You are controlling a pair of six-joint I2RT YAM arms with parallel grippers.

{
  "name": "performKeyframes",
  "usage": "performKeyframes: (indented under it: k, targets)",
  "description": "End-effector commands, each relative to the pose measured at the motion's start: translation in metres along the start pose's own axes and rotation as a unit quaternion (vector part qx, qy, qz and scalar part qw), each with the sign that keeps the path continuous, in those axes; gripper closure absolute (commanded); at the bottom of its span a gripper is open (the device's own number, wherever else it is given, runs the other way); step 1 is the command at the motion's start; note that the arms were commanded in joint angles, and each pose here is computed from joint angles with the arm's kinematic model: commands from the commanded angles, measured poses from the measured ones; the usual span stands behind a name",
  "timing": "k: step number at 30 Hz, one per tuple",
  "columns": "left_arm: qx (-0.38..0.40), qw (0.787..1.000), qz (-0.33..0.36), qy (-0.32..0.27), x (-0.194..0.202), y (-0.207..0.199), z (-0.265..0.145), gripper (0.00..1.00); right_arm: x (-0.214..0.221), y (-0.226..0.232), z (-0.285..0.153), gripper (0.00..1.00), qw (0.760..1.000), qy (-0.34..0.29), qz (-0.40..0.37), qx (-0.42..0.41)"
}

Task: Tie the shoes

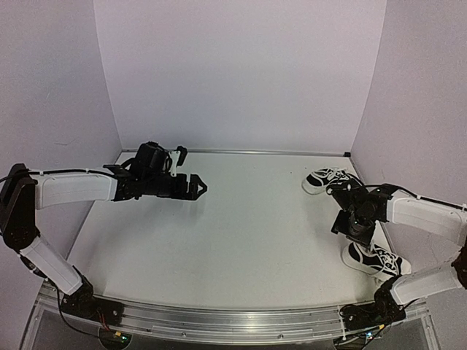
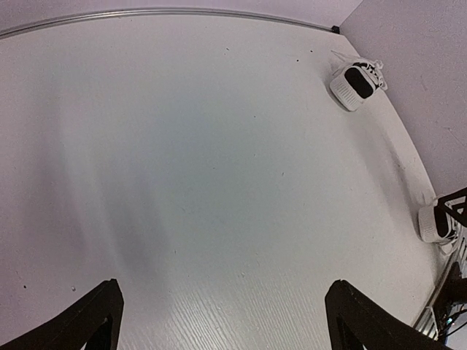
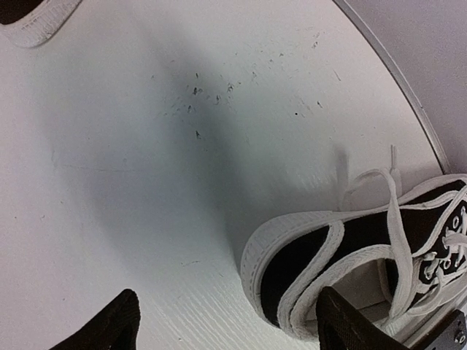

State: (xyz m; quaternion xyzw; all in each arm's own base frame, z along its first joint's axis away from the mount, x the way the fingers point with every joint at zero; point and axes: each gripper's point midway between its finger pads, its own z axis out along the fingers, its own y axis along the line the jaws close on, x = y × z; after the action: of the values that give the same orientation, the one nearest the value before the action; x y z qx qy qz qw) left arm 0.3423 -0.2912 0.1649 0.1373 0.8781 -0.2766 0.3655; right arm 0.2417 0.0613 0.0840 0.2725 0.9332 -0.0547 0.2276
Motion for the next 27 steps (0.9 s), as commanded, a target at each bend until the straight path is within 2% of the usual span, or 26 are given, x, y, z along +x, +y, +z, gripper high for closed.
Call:
performKeyframes:
  k: [1,6,14,19,23,25,27]
  targets:
    - [-0.005,1.0,0.012,-0.016,-0.006,-0.001,-0.009,0.0,-0.003,0.015,0.007,0.34,1.0,-0.005,-0.011,-0.017]
    - [-0.014,1.0,0.014,-0.021,-0.01,0.001,-0.014,0.0,-0.005,0.02,0.006,0.44,1.0,-0.004,-0.012,-0.022]
    - [-0.026,0.999,0.015,-0.027,-0.01,0.005,-0.018,0.0,0.028,0.008,0.002,0.55,0.997,0.051,0.011,-0.064]
    - [-0.027,0.999,0.013,-0.027,-0.009,0.006,-0.018,0.0,0.04,0.008,0.003,0.55,0.994,0.079,0.015,-0.073]
    - [-0.027,0.999,0.01,-0.032,-0.01,0.007,-0.021,0.0,0.042,0.008,0.004,0.51,0.994,0.093,0.026,-0.05]
    - [-0.028,0.999,0.008,-0.037,-0.011,0.007,-0.023,0.0,0.035,0.006,0.004,0.53,0.996,0.086,0.03,-0.025]
    - [-0.029,0.999,0.007,-0.042,-0.013,0.007,-0.026,0.0,0.024,0.01,0.001,0.6,0.997,0.071,0.025,-0.015]
